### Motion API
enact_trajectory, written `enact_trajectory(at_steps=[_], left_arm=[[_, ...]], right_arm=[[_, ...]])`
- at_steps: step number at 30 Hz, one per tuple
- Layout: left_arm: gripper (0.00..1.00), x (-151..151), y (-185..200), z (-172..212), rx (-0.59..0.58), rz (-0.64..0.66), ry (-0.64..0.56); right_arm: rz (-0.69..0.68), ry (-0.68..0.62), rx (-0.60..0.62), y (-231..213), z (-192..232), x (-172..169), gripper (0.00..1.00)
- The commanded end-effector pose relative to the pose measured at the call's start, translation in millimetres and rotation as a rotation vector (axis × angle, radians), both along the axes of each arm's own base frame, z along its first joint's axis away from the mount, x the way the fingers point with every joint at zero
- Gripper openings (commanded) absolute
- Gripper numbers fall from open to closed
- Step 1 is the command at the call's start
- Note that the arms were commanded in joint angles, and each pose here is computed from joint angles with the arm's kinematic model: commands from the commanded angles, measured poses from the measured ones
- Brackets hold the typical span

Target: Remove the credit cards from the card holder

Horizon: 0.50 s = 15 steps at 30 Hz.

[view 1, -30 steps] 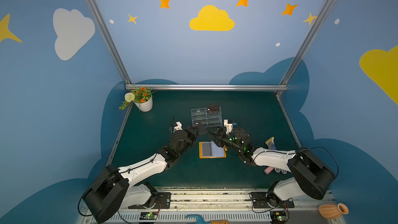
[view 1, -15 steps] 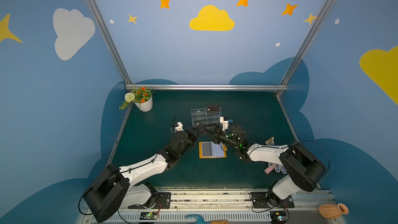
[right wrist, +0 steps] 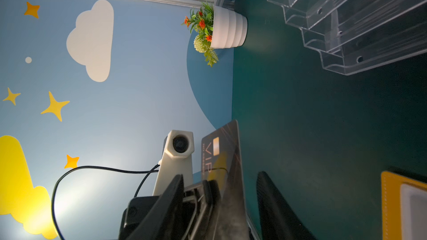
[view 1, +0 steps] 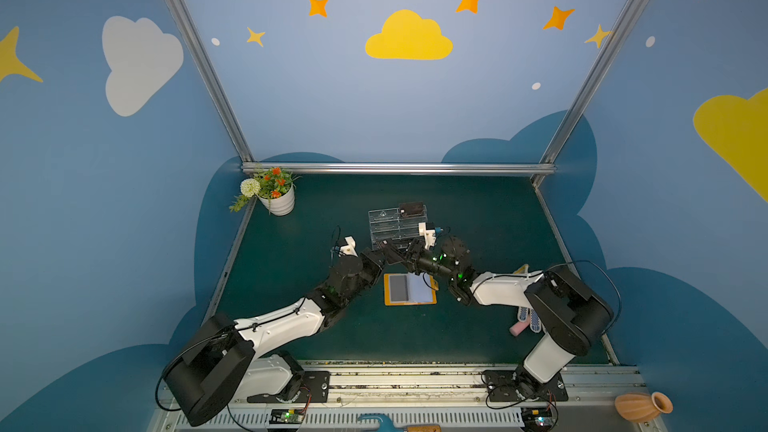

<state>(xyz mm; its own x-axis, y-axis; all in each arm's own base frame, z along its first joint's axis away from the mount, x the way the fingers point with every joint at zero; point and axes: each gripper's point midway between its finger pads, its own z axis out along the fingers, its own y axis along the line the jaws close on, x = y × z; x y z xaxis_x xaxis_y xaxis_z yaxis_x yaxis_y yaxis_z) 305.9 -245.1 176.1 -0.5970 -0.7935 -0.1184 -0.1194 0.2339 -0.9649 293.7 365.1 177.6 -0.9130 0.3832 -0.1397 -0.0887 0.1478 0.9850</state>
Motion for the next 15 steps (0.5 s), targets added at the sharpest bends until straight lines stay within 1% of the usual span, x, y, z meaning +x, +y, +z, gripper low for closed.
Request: enact_trajectory(at_steps=[1, 5, 8, 15], left_arm=[[0.04, -2.5, -1.2, 3.0, -0.001, -0.015, -0.032], [0.04, -3.3, -2.1, 1.4, -0.002, -0.016, -0.033], [0.04, -3.8, -2.4, -0.8, 0.001, -0.008, -0.029], [0.04, 1.3, -4.5, 7.0, 0.011, -0.001, -0.054]], right_arm=[[0.012, -0.035, 0.054, 2.4, 16.2, 6.3, 0.44], [0.009, -0.028, 0.058, 2.7, 15.0, 8.1, 0.39], [0.005, -0.022, 0.079, 3.2, 17.8, 9.5, 0.32], [-0.001, -0.004, 0.108, 5.3, 22.9, 7.0, 0.28]])
